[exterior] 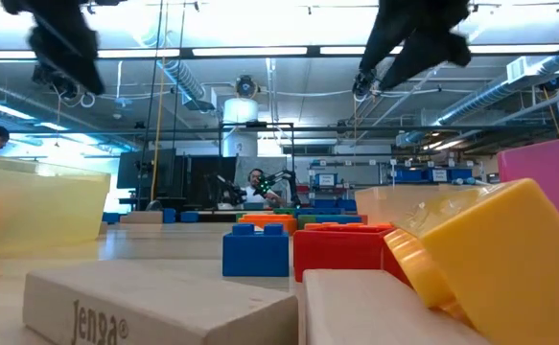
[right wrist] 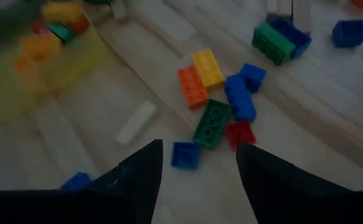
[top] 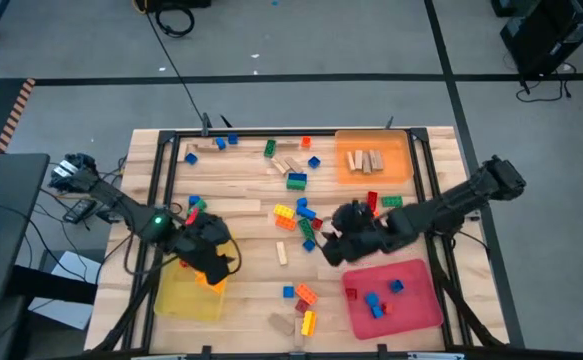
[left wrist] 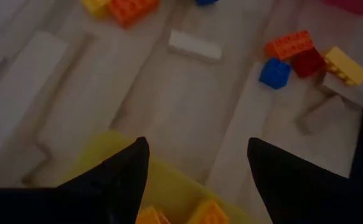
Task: Sort blocks by size
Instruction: Put the small red game piece into the red bin
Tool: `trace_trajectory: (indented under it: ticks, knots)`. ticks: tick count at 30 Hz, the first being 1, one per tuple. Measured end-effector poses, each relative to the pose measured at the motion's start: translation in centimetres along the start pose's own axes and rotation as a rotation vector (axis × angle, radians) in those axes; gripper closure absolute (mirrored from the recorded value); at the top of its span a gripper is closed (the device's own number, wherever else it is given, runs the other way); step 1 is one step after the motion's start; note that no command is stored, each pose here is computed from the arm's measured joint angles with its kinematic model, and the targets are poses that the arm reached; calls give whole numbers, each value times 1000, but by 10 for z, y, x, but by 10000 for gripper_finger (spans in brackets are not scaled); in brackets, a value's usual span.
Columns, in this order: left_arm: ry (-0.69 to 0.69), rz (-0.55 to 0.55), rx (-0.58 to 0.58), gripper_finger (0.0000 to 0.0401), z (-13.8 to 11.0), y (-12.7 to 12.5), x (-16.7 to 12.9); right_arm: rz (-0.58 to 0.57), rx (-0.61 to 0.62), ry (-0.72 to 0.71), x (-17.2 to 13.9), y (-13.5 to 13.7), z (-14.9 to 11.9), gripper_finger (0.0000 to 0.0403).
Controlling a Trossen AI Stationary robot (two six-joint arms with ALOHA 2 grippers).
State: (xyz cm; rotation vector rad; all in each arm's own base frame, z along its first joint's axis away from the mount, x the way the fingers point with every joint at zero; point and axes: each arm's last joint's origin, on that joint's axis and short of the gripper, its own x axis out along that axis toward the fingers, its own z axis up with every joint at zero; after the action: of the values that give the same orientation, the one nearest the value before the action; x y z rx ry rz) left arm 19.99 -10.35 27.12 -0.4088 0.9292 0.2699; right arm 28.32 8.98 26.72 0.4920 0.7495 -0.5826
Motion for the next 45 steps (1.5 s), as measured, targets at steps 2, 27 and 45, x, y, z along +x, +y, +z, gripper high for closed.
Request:
trace_trajectory:
  ticks: [2, 27, 45]
  knots:
    - [-4, -7, 19, 123, 8, 4, 3, 5, 0, 59, 9, -9, 12, 177]
    - [-150, 63, 179, 123, 57, 42, 12, -93, -342, 381, 90, -43, 61, 126]
    - [-122, 58, 196, 123, 54, 42, 11, -17, -471, 574, 157, -34, 25, 137]
